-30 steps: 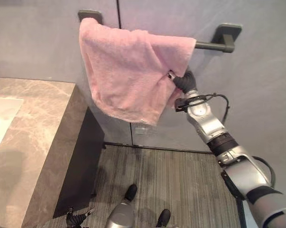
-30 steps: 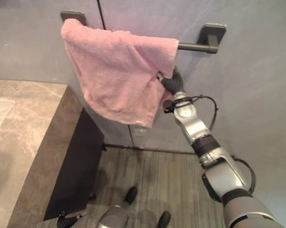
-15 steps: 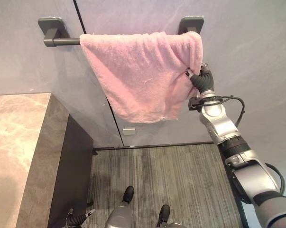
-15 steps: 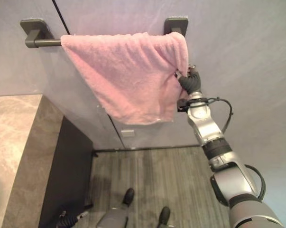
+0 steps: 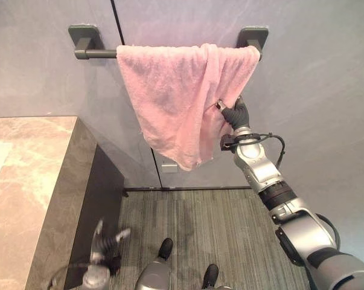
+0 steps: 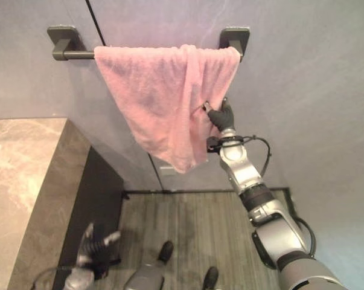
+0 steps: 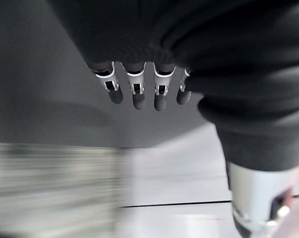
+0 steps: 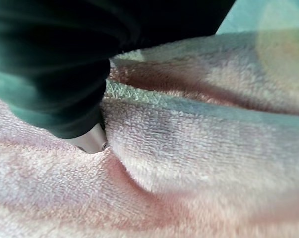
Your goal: Put brush and paste in cup on sink, flatten towel.
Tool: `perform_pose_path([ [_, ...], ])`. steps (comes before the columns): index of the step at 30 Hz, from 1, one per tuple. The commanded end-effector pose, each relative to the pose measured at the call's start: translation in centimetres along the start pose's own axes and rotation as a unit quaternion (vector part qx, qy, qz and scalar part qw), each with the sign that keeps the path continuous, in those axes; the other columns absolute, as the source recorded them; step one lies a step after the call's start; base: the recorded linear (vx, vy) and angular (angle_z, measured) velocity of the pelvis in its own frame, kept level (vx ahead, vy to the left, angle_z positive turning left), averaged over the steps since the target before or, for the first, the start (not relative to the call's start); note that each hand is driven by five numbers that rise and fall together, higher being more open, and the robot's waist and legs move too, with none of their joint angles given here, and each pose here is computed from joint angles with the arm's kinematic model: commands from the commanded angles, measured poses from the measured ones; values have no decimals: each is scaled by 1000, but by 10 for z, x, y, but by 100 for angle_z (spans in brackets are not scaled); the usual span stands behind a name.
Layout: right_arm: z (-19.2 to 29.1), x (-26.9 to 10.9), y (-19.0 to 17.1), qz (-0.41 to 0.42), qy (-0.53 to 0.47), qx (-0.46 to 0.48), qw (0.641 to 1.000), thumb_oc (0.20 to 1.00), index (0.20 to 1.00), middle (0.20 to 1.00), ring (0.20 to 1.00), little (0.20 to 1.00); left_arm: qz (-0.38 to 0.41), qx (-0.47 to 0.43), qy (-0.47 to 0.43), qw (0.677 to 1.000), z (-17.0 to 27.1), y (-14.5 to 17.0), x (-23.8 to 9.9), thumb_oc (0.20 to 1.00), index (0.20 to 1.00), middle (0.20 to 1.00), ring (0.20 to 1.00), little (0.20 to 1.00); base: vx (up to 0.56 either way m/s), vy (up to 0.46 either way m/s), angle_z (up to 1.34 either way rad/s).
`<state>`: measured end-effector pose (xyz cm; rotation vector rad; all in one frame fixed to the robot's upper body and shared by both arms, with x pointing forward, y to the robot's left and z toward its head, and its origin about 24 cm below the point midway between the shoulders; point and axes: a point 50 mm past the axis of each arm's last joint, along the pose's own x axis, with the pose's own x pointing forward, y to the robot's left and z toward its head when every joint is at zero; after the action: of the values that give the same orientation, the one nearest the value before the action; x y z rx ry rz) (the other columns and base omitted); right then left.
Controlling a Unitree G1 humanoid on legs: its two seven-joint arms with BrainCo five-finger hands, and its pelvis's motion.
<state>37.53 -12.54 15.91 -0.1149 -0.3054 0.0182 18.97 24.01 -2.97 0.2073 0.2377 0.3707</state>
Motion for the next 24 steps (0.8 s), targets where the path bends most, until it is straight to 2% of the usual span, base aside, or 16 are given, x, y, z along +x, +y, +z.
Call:
perform_pose_path([
  [1, 8, 3, -15, -26, -27, -22, 999, 200, 200, 200, 200, 200, 46, -21, -23, 998, 7, 16, 13, 1000, 1000, 1000, 1000, 1000, 0, 0, 0],
  [5, 3, -1, 1, -12, -17, -17, 1000, 200, 200, 200, 200, 200, 89, -22, -171, 981, 83, 31, 41, 1000, 1000, 1000, 1000, 1000, 7, 2, 3],
  [11, 5, -1, 20, 14, -17, -10, 1000, 200, 200, 200, 200, 200, 141, -22, -267, 953, 143, 52, 61, 1000, 1000, 1000, 1000, 1000, 9, 15, -1],
  [18, 12, 1, 35, 42, -23, 0, 999, 200, 200, 200, 200, 200, 119, -25, -285, 951, 168, 50, 77, 1000, 1000, 1000, 1000, 1000, 3, 41, -8],
  [24, 19, 2, 42, 60, -33, 3, 998, 200, 200, 200, 200, 200, 64, -9, -280, 958, 173, 30, 83, 1000, 1000, 1000, 1000, 1000, -7, 26, -10],
])
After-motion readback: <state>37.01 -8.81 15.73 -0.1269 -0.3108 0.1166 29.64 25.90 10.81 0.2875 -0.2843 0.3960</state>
